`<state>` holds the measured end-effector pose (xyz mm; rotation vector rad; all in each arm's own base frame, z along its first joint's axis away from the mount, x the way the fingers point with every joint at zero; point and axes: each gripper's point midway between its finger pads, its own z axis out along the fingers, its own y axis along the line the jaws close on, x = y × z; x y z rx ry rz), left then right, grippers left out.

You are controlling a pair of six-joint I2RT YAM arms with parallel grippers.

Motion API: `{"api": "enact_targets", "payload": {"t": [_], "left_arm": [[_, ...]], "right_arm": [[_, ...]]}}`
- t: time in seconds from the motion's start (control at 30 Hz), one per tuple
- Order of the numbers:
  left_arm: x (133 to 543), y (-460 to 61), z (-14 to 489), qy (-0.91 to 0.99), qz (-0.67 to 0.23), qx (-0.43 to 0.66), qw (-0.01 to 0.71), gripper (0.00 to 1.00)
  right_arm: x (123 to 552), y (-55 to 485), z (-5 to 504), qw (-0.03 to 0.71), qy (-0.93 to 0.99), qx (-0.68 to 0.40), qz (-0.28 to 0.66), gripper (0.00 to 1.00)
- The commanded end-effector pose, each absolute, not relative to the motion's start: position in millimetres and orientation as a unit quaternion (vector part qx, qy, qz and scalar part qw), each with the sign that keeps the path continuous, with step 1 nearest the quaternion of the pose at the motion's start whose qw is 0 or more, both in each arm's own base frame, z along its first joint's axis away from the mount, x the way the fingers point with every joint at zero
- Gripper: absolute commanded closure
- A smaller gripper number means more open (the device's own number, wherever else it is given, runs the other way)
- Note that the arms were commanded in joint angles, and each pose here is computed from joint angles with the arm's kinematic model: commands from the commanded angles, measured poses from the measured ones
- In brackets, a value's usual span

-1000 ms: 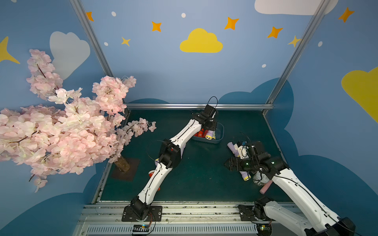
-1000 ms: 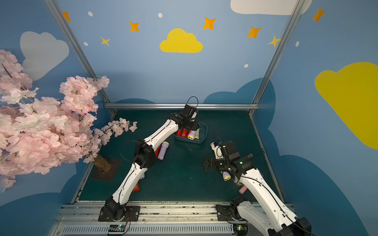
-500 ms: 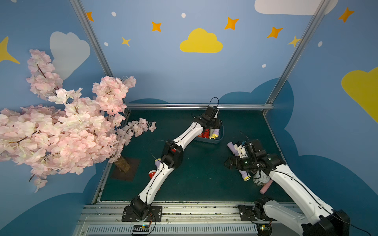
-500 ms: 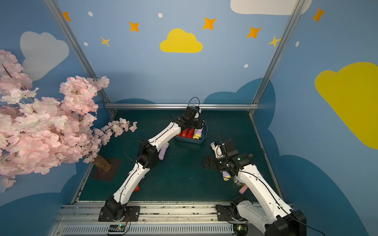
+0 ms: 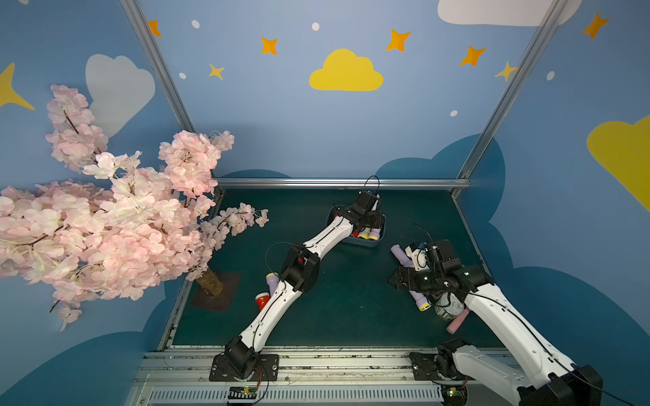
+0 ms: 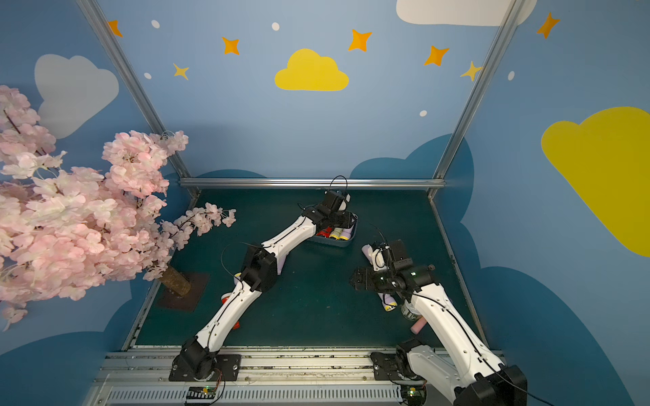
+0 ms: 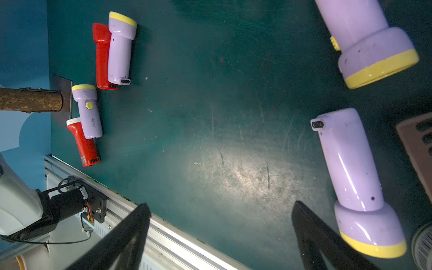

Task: Put the flashlights into the storage boxes
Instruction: Place the flashlight at the storage box.

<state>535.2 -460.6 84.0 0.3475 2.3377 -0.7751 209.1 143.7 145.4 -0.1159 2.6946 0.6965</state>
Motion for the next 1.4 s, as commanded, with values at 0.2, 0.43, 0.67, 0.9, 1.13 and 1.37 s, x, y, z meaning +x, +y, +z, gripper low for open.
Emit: {"api": "enact_targets", "payload": {"t": [0.2,0.43,0.67,0.9,1.13,1.37], "left_arm": [[529,-465,80,0.889,-0.295,0.152,0.316,0.43],[523,-463,95,0.887,-0.276,0.175,0.326,0.39],[519,-453,129,0.881,-0.250,0.193,0.353,0.35],[516,-440,157,0.876,-0.229,0.208,0.371,0.21],[499,-403,175,0.896,-0.191,0.198,0.348,0.24],[418,-356,163,0.905,-0.199,0.203,0.316,0.22]], "right_arm": [[209,143,157,0.187,0.948,-0.046,0.252,0.05],[210,144,157,0.186,0.948,-0.044,0.255,0.06],[210,146,160,0.189,0.945,-0.043,0.264,0.06],[210,147,163,0.196,0.942,-0.044,0.268,0.05],[219,141,156,0.202,0.948,-0.035,0.243,0.03],[240,120,122,0.172,0.974,-0.017,0.147,0.04]]}}
